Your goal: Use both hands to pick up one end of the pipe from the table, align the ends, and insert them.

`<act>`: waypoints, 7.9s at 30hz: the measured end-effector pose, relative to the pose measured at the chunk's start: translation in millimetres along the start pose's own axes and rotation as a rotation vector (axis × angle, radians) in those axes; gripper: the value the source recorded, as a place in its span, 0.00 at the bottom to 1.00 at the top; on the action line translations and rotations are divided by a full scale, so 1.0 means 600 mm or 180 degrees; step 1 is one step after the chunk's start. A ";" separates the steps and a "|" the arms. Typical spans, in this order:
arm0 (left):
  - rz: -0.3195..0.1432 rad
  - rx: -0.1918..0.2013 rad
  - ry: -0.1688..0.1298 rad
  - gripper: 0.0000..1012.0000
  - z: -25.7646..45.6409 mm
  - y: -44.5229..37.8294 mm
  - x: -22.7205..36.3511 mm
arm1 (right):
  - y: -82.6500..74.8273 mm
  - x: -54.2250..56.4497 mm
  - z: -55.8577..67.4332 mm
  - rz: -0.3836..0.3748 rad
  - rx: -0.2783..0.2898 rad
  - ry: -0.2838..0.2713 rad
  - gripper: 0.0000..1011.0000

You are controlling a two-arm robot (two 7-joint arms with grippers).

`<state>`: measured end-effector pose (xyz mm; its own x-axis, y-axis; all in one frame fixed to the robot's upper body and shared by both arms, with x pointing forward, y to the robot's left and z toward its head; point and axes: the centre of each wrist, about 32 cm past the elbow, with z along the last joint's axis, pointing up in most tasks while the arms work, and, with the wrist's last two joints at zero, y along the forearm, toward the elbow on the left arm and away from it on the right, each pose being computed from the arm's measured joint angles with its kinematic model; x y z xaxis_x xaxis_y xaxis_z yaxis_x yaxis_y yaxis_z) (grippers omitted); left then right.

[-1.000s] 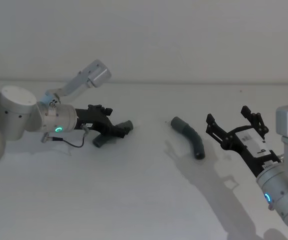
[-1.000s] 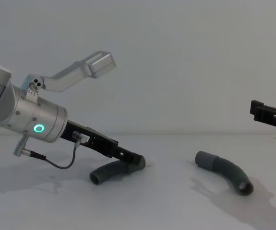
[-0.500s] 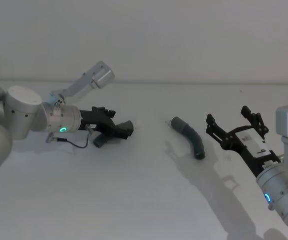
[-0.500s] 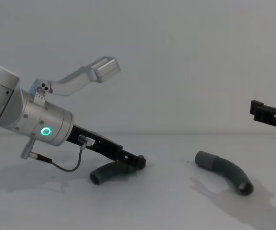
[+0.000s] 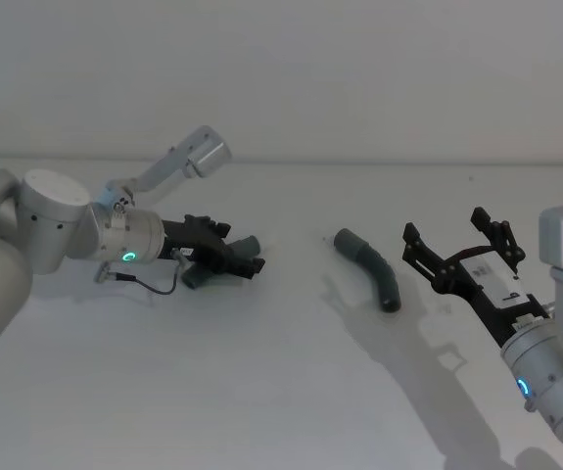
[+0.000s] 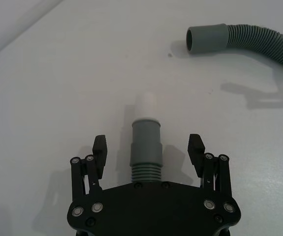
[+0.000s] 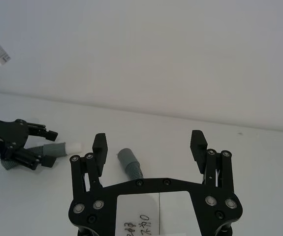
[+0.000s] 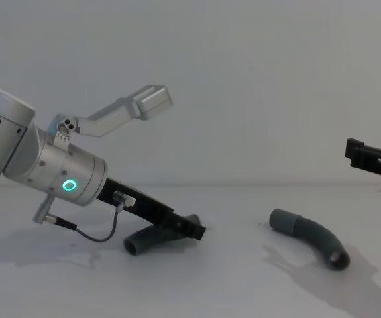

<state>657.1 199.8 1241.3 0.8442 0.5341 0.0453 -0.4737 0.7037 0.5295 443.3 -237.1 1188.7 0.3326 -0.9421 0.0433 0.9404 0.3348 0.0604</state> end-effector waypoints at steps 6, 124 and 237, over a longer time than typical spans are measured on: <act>-0.0012 0.0038 0.0020 0.99 -0.002 0.000 -0.0025 | 0.000 0.000 0.000 0.0000 0.0000 0.0000 0.99; -0.0036 0.0101 0.0058 0.36 -0.004 0.002 -0.0075 | 0.170 0.052 0.072 0.0667 -0.1755 -0.0348 0.99; -0.0036 0.0102 0.0058 0.36 -0.004 0.002 -0.0076 | 0.197 0.044 0.039 0.0556 -0.2170 -0.0055 0.42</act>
<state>652.1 199.2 1239.4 0.8446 0.5349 0.0238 -0.4556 0.6947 0.5566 561.7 -222.2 1220.4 0.4870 -0.8733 0.0115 0.7102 0.3883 -0.5873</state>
